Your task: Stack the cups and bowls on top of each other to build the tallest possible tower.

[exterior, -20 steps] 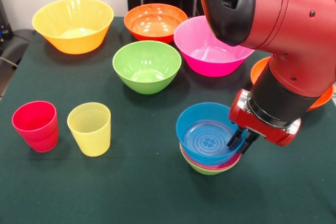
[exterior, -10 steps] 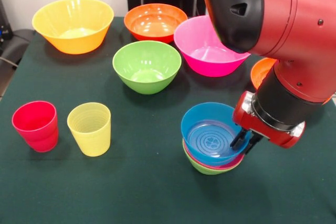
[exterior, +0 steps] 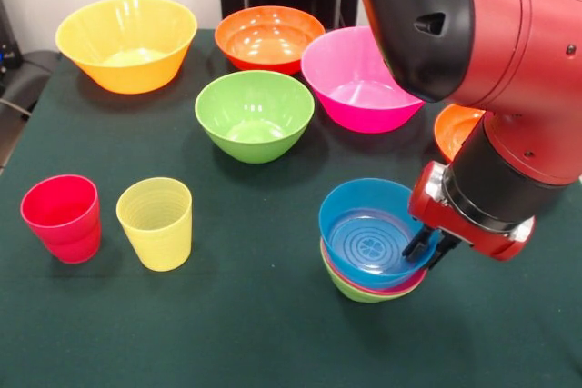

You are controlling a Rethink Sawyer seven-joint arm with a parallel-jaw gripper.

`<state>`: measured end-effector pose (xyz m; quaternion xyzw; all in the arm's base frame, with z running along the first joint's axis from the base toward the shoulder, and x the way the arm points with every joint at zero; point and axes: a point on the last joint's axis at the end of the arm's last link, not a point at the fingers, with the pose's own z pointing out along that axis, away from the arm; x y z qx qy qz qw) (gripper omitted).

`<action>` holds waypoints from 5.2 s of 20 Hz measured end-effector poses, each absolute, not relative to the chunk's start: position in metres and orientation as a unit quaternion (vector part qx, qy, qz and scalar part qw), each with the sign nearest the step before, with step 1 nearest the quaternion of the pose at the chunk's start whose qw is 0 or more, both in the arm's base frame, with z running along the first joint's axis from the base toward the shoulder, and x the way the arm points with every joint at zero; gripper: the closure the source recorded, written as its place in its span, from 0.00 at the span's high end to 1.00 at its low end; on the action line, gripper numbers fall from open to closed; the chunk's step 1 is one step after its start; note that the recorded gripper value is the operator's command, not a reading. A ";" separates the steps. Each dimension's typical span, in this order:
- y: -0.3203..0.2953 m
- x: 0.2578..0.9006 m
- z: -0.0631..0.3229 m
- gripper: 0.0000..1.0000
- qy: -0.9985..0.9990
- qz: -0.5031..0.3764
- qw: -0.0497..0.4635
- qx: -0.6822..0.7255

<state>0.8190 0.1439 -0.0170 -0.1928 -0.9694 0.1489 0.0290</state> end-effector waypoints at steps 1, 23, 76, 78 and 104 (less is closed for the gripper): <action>0.144 0.819 -0.017 0.00 -0.969 0.150 0.029 -0.192; 0.145 0.822 -0.018 0.00 -0.970 0.152 0.025 -0.188; 0.127 0.821 -0.012 1.00 -0.975 0.150 0.042 -0.157; 0.124 0.822 -0.011 1.00 -0.976 0.148 0.043 -0.152; 0.106 0.821 -0.008 1.00 -0.978 0.096 0.065 -0.173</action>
